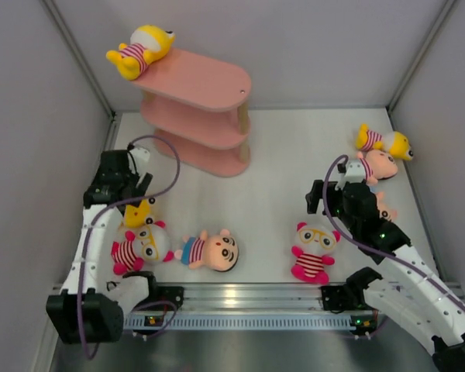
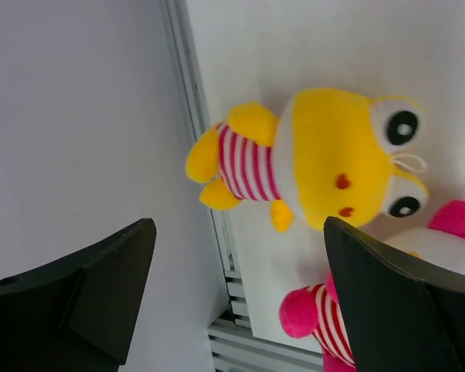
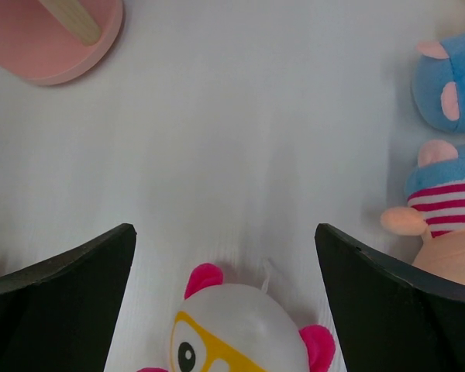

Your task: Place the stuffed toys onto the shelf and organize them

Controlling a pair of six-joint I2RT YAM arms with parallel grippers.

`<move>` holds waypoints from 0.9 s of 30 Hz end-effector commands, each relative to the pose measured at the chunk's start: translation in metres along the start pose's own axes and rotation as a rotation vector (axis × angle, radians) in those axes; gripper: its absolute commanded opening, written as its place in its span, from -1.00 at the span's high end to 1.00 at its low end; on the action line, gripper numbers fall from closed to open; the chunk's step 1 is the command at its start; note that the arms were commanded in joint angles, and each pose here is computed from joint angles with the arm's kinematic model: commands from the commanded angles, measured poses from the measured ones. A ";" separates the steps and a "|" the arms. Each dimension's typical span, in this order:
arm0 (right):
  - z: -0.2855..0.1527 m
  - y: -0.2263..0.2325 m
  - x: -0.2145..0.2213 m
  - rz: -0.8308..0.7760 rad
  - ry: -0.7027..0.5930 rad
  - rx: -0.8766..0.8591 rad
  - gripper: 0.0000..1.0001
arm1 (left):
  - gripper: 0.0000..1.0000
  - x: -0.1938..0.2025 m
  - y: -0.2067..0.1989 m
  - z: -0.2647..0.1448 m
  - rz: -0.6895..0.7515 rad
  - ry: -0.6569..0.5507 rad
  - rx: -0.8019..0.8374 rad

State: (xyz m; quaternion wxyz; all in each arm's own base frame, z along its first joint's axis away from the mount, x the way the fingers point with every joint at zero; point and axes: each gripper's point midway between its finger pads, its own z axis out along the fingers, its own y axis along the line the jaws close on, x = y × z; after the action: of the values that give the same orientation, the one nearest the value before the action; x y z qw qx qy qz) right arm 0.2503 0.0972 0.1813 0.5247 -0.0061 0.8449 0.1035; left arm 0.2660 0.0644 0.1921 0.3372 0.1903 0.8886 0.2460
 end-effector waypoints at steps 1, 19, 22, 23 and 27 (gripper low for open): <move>0.003 0.006 -0.003 -0.001 -0.016 -0.034 -0.99 | -0.90 -0.007 0.055 0.018 -0.111 0.007 0.015; 0.013 0.012 0.009 -0.014 0.031 -0.058 -0.99 | -0.65 0.063 0.021 0.122 -0.182 0.180 0.416; 0.014 0.013 0.009 -0.015 0.037 -0.062 -0.99 | -0.48 0.074 0.006 0.137 -0.189 0.225 0.478; 0.013 0.013 0.008 -0.016 0.034 -0.063 -0.99 | -0.37 0.076 0.000 0.140 -0.194 0.230 0.499; 0.009 0.015 0.004 -0.018 0.022 -0.078 -0.99 | 0.85 0.084 -0.023 0.141 -0.220 0.245 0.576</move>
State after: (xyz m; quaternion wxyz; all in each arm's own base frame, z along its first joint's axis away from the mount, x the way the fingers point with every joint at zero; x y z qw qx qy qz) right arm 0.2492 0.1099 0.1550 0.4876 -0.0314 0.8648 0.1157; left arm 0.3076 0.1506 0.0594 0.1912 0.1396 0.9714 0.0188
